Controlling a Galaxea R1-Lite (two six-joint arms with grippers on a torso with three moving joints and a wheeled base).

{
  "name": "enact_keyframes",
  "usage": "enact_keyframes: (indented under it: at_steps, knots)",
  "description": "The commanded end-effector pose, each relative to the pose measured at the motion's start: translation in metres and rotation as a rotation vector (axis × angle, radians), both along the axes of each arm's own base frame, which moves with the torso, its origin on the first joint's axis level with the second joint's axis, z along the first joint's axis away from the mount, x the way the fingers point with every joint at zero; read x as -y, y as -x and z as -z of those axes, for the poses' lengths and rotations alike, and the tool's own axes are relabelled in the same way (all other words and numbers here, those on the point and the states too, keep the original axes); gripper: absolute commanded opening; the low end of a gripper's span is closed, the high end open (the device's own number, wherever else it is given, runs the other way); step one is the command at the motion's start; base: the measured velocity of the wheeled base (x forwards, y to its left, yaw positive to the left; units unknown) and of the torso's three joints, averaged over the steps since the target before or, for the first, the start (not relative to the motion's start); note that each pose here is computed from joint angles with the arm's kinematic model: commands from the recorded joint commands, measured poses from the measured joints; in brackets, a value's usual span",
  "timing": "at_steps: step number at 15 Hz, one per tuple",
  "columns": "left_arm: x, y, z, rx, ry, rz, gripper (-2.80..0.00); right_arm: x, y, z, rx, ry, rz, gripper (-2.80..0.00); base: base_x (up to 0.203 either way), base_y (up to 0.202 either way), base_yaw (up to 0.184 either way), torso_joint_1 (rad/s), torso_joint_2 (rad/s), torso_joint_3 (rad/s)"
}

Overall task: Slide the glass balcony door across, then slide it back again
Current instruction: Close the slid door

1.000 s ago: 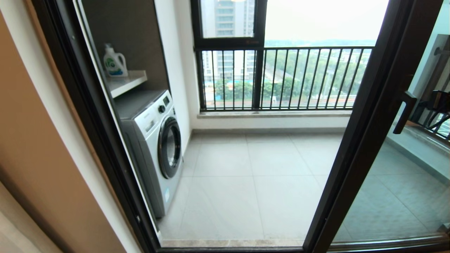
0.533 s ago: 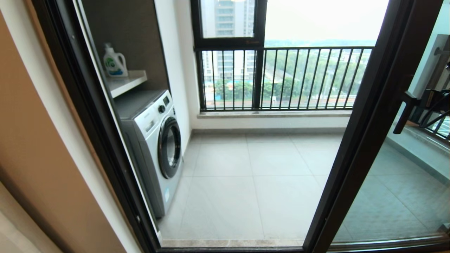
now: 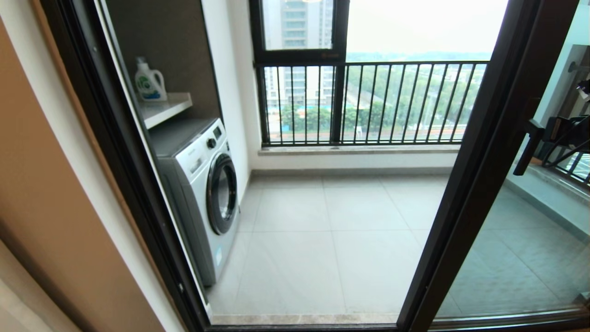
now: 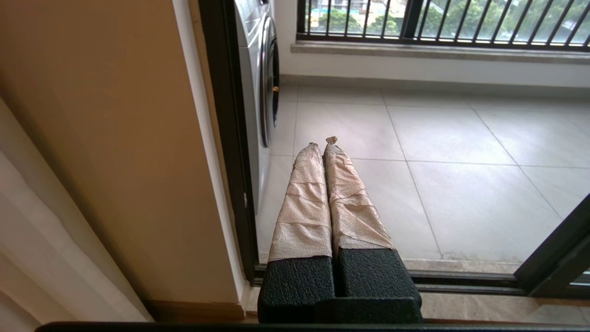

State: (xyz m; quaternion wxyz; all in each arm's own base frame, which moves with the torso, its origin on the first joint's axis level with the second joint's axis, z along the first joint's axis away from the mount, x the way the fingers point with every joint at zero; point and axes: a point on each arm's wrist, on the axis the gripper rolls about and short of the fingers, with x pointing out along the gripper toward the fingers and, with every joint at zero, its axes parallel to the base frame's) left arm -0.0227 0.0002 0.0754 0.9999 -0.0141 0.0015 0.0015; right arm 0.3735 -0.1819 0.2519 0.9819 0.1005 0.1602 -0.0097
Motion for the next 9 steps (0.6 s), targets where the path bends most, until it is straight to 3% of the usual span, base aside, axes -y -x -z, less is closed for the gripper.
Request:
enact_keyframes:
  at_steps: [1, 9]
  knots:
    - [0.0, 0.0, 0.0, 0.001, 0.001, 0.0, -2.8, -0.006, -0.001, -0.002, 0.004, -0.001, -0.02, -2.8, 0.0, 0.0, 0.0, 0.0, 0.0, 0.0]
    - [0.0, 0.0, 0.0, 0.0, 0.001, 0.0, -2.8, -0.031, -0.01, 0.002, -0.013, -0.007, -0.079, -2.8, 0.0, 0.0, 0.0, 0.0, 0.0, 0.0]
